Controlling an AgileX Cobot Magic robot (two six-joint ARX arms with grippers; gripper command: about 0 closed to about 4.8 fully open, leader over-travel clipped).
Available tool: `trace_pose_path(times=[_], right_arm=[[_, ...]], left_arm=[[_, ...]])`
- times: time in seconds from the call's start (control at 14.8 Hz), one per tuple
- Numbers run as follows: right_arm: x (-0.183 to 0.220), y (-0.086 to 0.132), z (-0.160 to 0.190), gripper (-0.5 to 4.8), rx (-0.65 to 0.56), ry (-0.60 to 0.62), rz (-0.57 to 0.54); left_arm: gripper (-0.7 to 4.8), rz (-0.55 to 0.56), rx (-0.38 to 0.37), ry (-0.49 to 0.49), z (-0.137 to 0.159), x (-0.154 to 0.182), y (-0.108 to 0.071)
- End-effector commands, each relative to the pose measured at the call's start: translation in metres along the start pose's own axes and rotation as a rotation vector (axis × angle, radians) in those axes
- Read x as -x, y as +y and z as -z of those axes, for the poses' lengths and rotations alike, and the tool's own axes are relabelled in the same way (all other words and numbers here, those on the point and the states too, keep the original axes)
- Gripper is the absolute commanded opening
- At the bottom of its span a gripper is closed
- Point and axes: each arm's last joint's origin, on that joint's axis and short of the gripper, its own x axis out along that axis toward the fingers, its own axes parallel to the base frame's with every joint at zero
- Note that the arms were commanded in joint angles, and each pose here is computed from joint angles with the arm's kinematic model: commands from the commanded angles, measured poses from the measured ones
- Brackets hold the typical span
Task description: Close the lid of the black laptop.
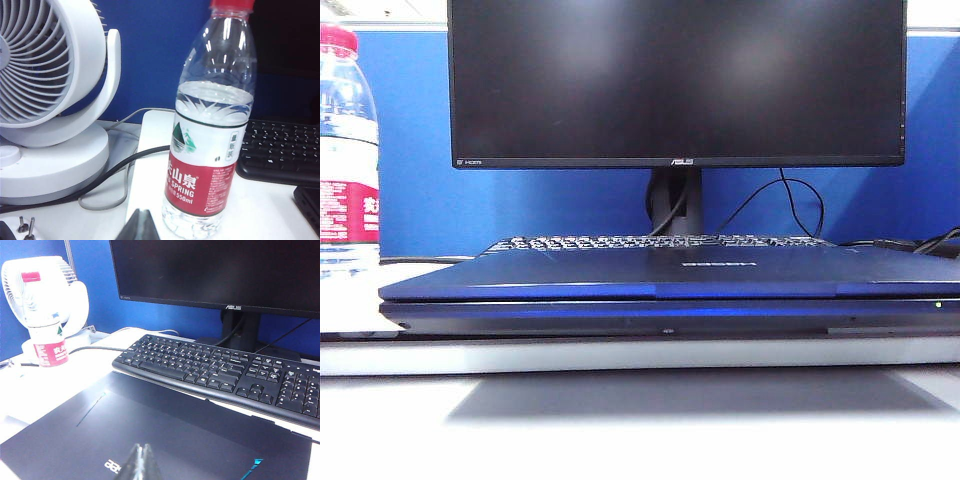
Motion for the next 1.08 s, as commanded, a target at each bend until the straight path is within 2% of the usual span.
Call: trace_pose_path(times=[0.07, 0.2, 0.54, 0.88, 1.08], right_arm=[[0.004, -0.004, 0.006, -0.06, -0.004, -0.014, 0.053], [-0.002, -0.013, 0.026, -0.06, -0.022, -0.049, 0.178], [-0.014, -0.031, 0.073, -0.06, -0.125, -0.086, 0.332], [-0.009, -0.048, 0.077, -0.06, -0.119, -0.086, 0.526], [-0.005, -0.054, 0.077, -0.06, -0.117, -0.093, 0.596]], left_arm=[[-0.03, 0.000, 0.000, -0.015, -0.001, 0.000, 0.000], [-0.03, 0.000, 0.000, -0.015, -0.001, 0.000, 0.000], [-0.03, 0.001, 0.000, -0.015, -0.001, 0.000, 0.000], [-0.03, 0.001, 0.000, -0.015, -0.001, 0.000, 0.000], [-0.03, 0.001, 0.000, -0.015, -0.001, 0.000, 0.000]])
